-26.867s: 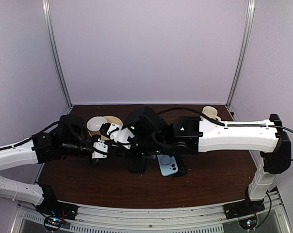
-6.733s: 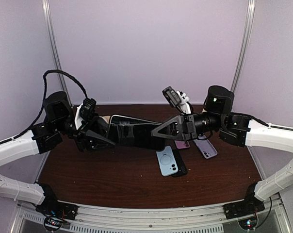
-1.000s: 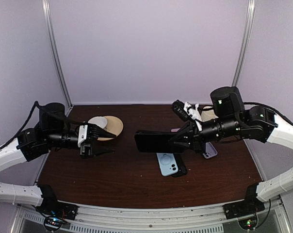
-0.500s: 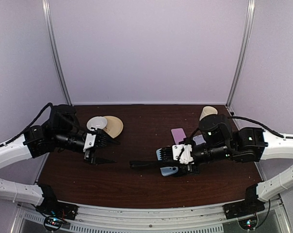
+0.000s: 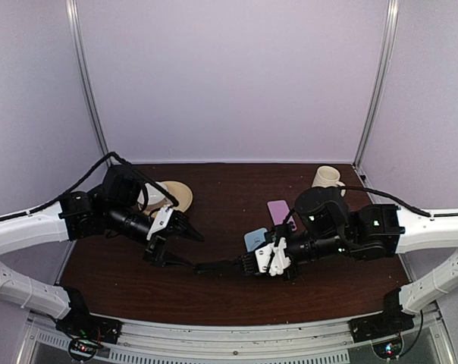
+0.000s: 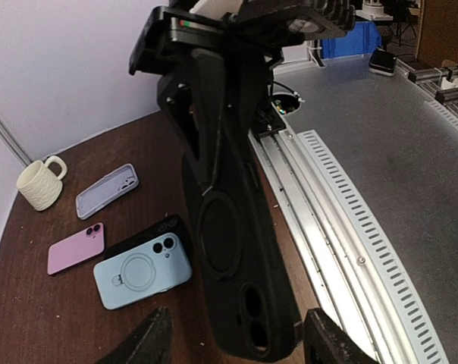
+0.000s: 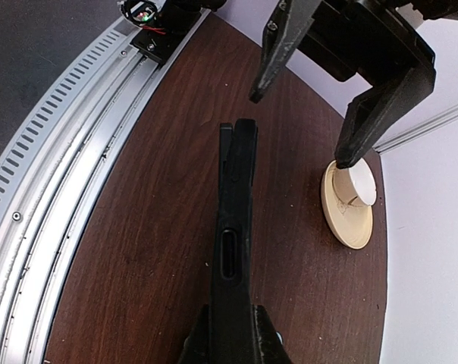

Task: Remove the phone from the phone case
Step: Remove the top left corner of the phone from the phone case.

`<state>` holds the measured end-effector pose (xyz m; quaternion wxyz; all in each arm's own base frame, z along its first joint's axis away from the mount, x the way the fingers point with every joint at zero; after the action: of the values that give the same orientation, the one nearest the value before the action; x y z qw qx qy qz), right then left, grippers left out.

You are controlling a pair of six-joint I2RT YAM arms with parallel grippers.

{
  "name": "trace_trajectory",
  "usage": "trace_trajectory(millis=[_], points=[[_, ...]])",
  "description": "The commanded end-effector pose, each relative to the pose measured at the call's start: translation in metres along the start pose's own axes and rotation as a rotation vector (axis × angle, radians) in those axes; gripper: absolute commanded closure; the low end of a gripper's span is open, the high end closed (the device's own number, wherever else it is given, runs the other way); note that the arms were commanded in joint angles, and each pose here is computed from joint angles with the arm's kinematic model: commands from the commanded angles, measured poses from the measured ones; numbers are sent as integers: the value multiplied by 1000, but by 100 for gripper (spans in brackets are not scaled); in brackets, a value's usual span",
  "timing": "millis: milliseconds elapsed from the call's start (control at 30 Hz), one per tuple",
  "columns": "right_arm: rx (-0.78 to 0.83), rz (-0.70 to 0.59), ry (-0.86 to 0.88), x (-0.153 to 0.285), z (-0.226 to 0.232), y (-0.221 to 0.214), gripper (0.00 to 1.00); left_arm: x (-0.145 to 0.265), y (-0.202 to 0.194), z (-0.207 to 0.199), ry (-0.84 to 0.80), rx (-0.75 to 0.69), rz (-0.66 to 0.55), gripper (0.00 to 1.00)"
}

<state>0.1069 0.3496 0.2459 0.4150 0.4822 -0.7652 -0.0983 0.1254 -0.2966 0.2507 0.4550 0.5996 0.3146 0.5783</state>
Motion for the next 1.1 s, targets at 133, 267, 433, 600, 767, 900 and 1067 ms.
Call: trace_trajectory(millis=[133,267,433,600,767,900,1067], points=[[37,-57,-124,8,-33,25,100,-14,14,-9,-63,6,-19,38],[41,-58,-121,6,-33,27,100,-21,11,-6,-37,3,7,40],[52,-66,-122,3,-31,30,100,-26,7,-3,-10,-6,32,42],[71,-65,-109,1,-26,31,100,-27,7,0,12,-8,39,47],[97,-73,-104,2,-22,34,100,-28,5,1,11,-1,46,55],[129,-99,-73,3,-12,40,100,-30,4,3,14,10,54,60],[153,-152,-21,7,1,51,100,-34,0,6,14,30,81,61]])
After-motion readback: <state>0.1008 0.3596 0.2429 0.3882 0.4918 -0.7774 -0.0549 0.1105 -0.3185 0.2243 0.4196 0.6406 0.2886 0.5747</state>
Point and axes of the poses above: each gripper's point midway between its finger pads, its own x axis back along the fingers, its own z axis along the line the jaws close on, y = z × x, the point moved 3 cm from there along x, back along the fingers, and after that the axes turned 7 degrees about x, right-handed, at the moved point
